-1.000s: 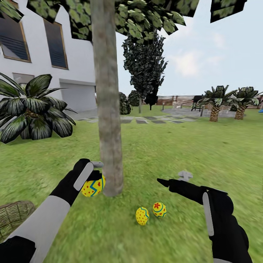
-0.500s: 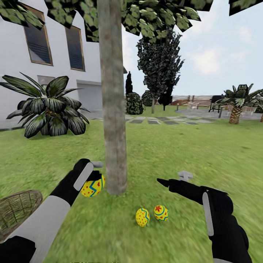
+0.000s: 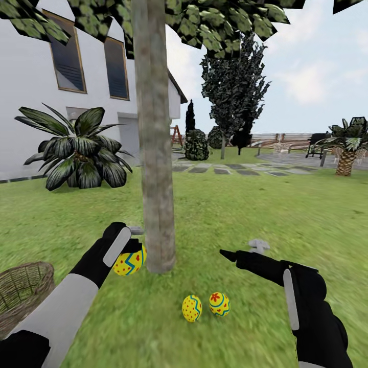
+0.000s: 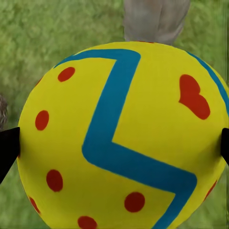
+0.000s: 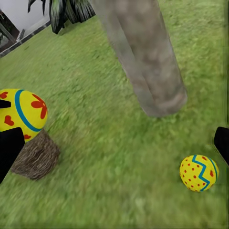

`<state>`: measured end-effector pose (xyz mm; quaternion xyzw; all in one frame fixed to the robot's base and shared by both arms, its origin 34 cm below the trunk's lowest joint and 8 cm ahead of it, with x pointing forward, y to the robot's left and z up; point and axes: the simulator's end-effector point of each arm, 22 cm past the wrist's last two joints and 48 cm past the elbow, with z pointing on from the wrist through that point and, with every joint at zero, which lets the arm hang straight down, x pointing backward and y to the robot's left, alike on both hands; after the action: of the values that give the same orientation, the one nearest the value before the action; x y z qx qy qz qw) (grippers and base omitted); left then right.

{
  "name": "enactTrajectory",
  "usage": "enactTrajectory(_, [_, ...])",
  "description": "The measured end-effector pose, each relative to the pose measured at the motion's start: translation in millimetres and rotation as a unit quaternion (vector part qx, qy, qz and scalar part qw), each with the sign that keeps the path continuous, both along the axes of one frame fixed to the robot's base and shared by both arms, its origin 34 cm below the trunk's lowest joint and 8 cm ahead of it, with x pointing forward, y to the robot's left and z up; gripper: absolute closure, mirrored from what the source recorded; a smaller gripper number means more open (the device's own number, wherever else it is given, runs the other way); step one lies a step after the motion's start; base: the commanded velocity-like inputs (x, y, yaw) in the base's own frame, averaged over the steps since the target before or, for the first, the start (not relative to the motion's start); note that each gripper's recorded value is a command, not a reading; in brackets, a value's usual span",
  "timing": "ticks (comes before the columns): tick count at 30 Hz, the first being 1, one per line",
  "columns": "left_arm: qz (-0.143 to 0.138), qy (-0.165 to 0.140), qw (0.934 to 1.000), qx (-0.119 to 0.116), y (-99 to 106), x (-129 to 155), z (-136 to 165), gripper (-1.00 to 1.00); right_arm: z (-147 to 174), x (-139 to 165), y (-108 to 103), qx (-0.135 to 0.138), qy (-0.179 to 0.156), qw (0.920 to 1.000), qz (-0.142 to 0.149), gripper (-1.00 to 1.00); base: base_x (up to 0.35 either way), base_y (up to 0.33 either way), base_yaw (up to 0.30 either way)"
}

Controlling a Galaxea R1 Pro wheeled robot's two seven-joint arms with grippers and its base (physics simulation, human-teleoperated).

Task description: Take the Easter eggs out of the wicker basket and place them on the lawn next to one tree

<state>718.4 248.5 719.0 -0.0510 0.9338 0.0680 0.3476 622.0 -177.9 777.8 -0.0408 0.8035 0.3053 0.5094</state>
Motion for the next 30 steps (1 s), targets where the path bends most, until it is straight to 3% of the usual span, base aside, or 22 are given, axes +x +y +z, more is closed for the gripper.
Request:
enactTrajectory(15, [0.000,0.000,1.0000,0.000,0.0,0.0,0.1,1.00,0.0,-0.1,0.0,0.000,0.000,1.0000,0.000,-1.00,0.115,-0.311,0.000])
enactTrajectory(30, [0.002,0.007,1.0000,0.001,1.4,-1.7,-5.6,1.00,0.1,-0.1,-0.1,0.000,0.000,1.0000,0.000,-1.00,0.231,-0.231,0.007])
